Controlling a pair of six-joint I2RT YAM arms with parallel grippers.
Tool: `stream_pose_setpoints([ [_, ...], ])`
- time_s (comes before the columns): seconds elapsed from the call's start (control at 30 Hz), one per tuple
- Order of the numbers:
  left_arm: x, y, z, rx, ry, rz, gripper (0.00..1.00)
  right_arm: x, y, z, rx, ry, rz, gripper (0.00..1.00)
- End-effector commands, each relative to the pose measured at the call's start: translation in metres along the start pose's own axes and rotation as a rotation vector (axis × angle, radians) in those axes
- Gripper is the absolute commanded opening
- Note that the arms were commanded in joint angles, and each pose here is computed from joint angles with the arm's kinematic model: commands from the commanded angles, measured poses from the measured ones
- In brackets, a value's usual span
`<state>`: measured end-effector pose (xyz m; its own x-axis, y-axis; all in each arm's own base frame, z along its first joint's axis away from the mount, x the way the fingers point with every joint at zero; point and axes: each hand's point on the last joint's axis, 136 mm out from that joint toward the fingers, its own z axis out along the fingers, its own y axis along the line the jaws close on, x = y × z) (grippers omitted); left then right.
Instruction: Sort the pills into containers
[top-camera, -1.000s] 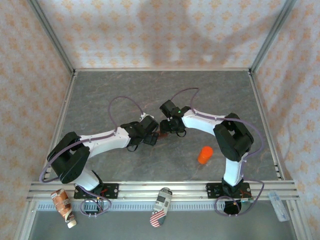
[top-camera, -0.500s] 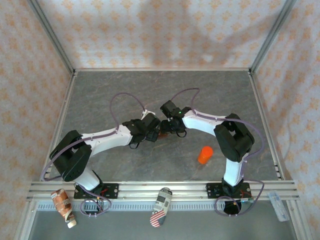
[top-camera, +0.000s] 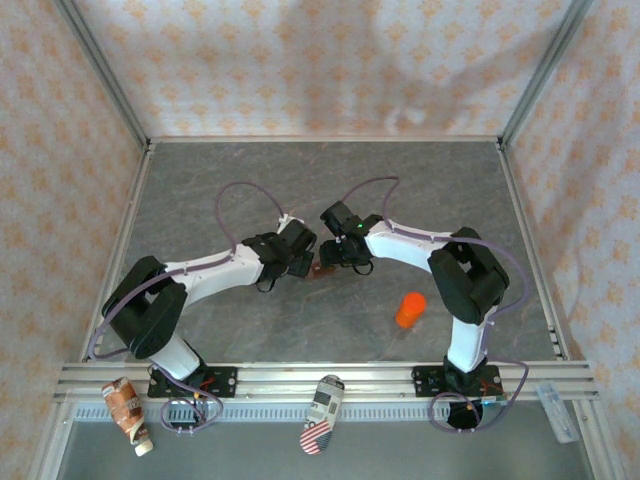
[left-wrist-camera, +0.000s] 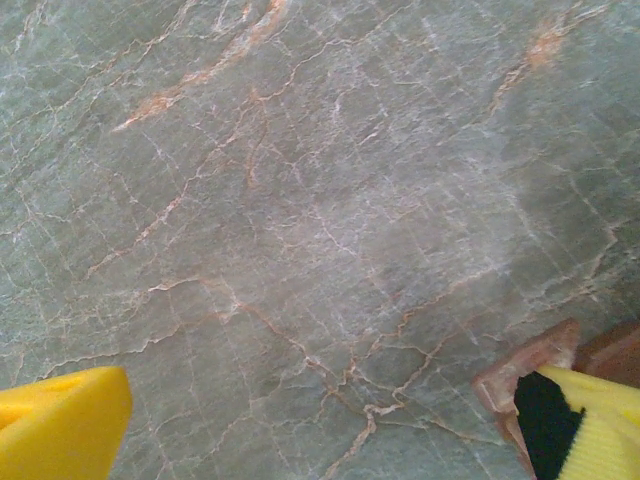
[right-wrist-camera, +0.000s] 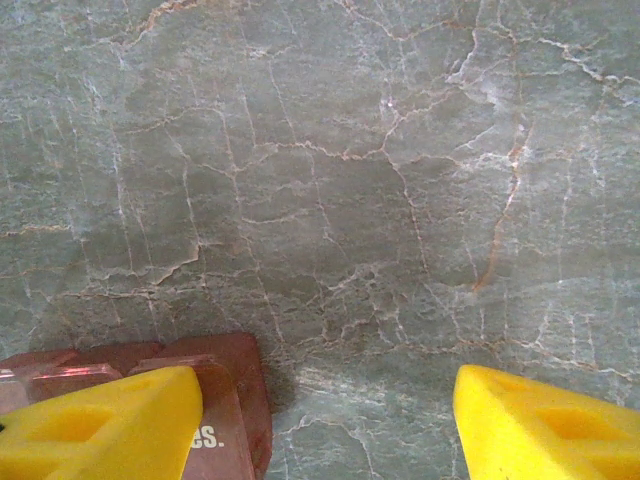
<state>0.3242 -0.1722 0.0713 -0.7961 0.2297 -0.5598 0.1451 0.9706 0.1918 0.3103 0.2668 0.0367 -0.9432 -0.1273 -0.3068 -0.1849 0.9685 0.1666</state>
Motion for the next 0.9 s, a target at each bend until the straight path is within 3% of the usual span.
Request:
stream_pose_setpoints([
  [0.0, -0.011, 0.002, 0.005, -0.010, -0.019, -0.011, 1.00, 0.027, -0.023, 0.010, 0.086, 0.078, -0.007, 0.69],
  [0.57, -0.020, -0.004, 0.015, 0.009, -0.018, -0.010, 1.00, 0.023, -0.021, 0.005, 0.084, 0.067, -0.005, 0.69],
  [0.87, -0.052, -0.005, -0.006, 0.078, -0.059, -0.027, 1.00, -0.017, -0.004, -0.034, 0.065, -0.028, -0.024, 0.70],
])
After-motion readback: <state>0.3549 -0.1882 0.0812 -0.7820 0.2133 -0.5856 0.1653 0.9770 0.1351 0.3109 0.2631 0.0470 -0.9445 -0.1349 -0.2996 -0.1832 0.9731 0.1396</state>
